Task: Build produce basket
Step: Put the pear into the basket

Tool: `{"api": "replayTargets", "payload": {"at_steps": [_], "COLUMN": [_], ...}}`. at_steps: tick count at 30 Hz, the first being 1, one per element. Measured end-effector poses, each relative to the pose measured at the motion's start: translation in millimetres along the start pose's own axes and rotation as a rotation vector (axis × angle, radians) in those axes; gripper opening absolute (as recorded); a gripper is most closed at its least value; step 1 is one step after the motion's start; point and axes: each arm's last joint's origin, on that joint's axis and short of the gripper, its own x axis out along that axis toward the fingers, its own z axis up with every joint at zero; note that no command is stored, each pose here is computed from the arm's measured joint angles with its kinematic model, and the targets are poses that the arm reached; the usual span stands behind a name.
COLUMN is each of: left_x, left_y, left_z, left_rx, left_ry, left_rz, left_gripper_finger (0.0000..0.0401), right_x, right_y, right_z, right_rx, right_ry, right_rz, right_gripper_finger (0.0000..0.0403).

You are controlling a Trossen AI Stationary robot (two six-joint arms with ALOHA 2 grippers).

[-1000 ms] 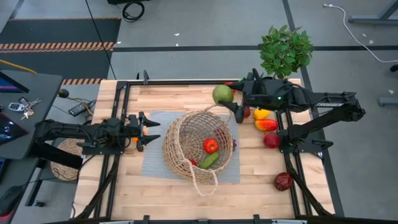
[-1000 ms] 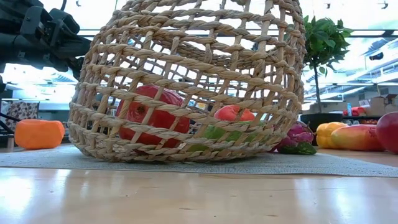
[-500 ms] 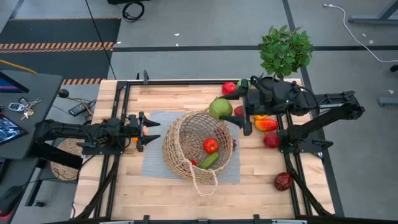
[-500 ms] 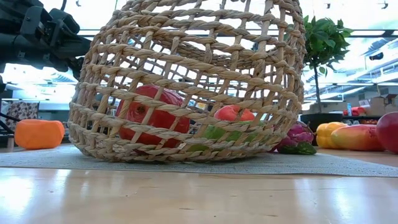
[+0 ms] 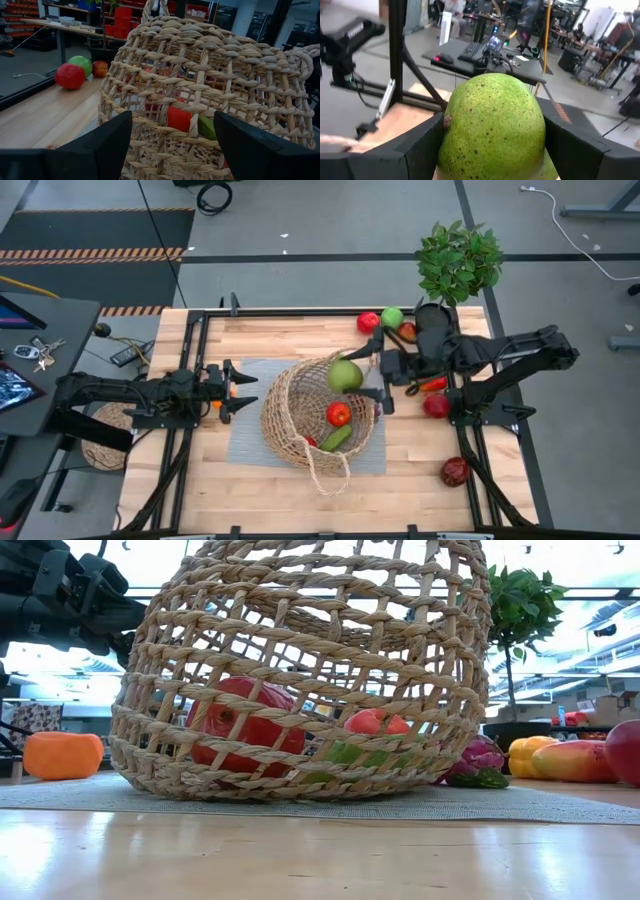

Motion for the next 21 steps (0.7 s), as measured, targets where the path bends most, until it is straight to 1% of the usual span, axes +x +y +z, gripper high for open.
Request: {"api": "replayTargets", "payload": {"at_steps": [4, 6, 8, 11, 17, 21], "left_x": [0.0, 0.0, 0.0, 0.0, 0.0, 0.0], "left_y": [0.0, 0.0, 0.0, 0.0, 0.0, 0.0], "left_z": [0.0, 0.0, -0.2, 0.0, -0.1, 0.0], "left_rx": [0.000, 0.000, 0.000, 0.000, 0.000, 0.000], "left_ry": [0.000, 0.000, 0.002, 0.000, 0.000, 0.000], "left_rz": [0.000, 0.000, 0.000, 0.000, 0.000, 0.000], "left_gripper_finger": [0.0286, 0.0286, 0.0286, 0.0286, 0.0286, 0.0286], "right_x": [5.2, 7.7, 11.6, 15.6, 17.4, 17.2], "right_y": [1.9, 1.9, 2.1, 3.0, 5.1, 5.1], "right_z": [-3.4, -6.7, -10.0, -15.5, -19.0, -20.2], "right_rx": [-0.111, -0.148, -0.157, -0.169, -0.209, -0.224], "right_ry": [0.020, 0.053, 0.081, 0.129, 0.149, 0.163], "right_rz": [0.004, -0.019, -0.048, -0.062, -0.019, -0.020], "right_gripper_finger": [0.0320, 0.0320, 0.0320, 0.0320, 0.0320, 0.0320]}}
